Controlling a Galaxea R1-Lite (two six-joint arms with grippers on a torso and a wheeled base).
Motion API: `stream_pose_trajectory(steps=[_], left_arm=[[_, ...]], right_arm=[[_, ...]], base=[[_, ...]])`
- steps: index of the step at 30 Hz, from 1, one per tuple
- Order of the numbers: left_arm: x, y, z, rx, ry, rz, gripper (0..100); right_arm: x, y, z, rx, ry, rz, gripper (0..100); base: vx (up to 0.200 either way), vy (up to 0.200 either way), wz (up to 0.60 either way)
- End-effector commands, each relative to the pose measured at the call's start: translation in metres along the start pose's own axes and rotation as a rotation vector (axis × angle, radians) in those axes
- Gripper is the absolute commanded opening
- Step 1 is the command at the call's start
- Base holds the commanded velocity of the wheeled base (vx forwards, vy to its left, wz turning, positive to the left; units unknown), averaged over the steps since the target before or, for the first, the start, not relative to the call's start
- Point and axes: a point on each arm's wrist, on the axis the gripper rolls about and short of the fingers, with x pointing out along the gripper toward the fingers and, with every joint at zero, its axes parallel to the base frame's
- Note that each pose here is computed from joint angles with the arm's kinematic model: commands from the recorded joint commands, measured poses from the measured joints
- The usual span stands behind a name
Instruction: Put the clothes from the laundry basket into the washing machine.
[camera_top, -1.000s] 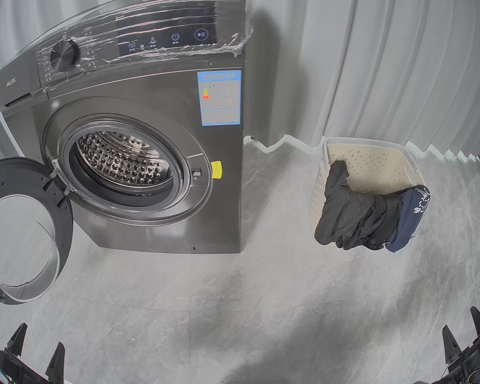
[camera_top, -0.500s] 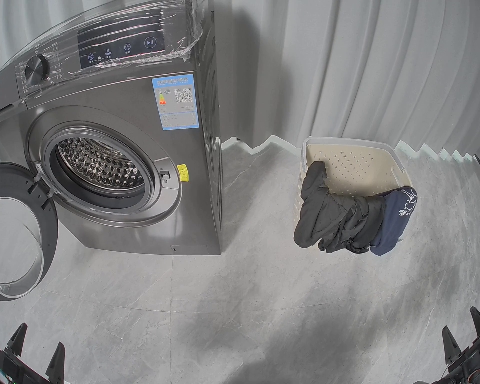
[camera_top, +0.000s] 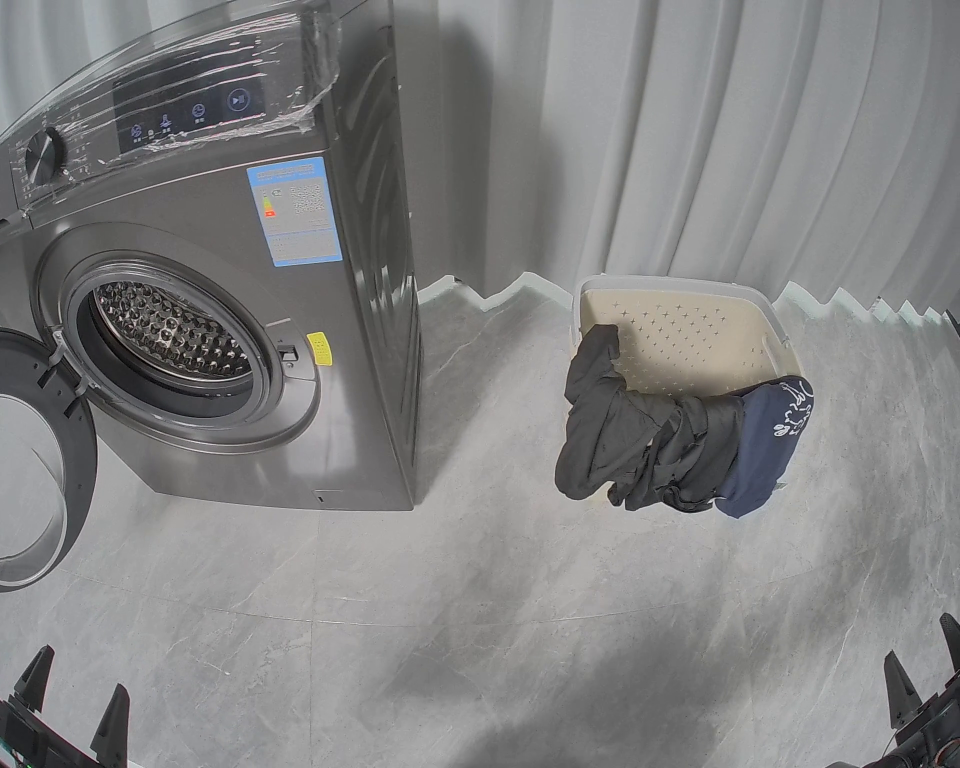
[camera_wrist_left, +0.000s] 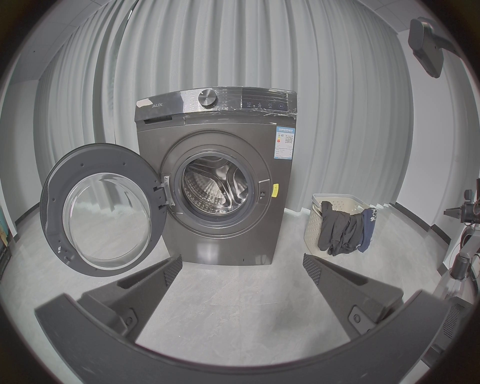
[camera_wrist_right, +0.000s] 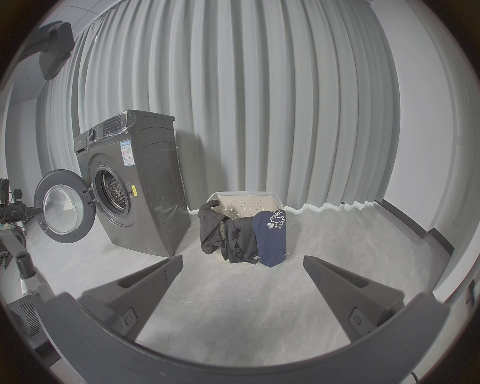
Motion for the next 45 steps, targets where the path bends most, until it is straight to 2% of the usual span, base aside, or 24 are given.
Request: stream_pose_trajectory(steps=[1,17,29,38,45], left_arm=[[0.0002,0.0001,-0.0048,0.0,0.002,0.0,100],[0.0002,0.0001,-0.0048,0.0,0.002,0.0,100],[0.0002,0.0001,-0.0048,0.0,0.002,0.0,100],[0.0002,0.0001,-0.0048,0.0,0.002,0.0,100],[0.0002,0.0001,-0.0048,0.0,0.002,0.0,100]], right_arm=[[0.0,0.0,-0.0048,0.0,0.001,0.0,100],[0.0,0.0,-0.0048,0.0,0.001,0.0,100],[0.0,0.0,-0.0048,0.0,0.001,0.002,100],[0.0,0.0,-0.0048,0.0,0.001,0.002,100],[0.0,0.0,-0.0048,0.0,0.001,0.002,100]], base=[[0.0,-0.2,0.0],[0.0,-0.2,0.0],[0.0,0.0,0.0],[0.0,-0.2,0.0],[0.0,0.0,0.0]])
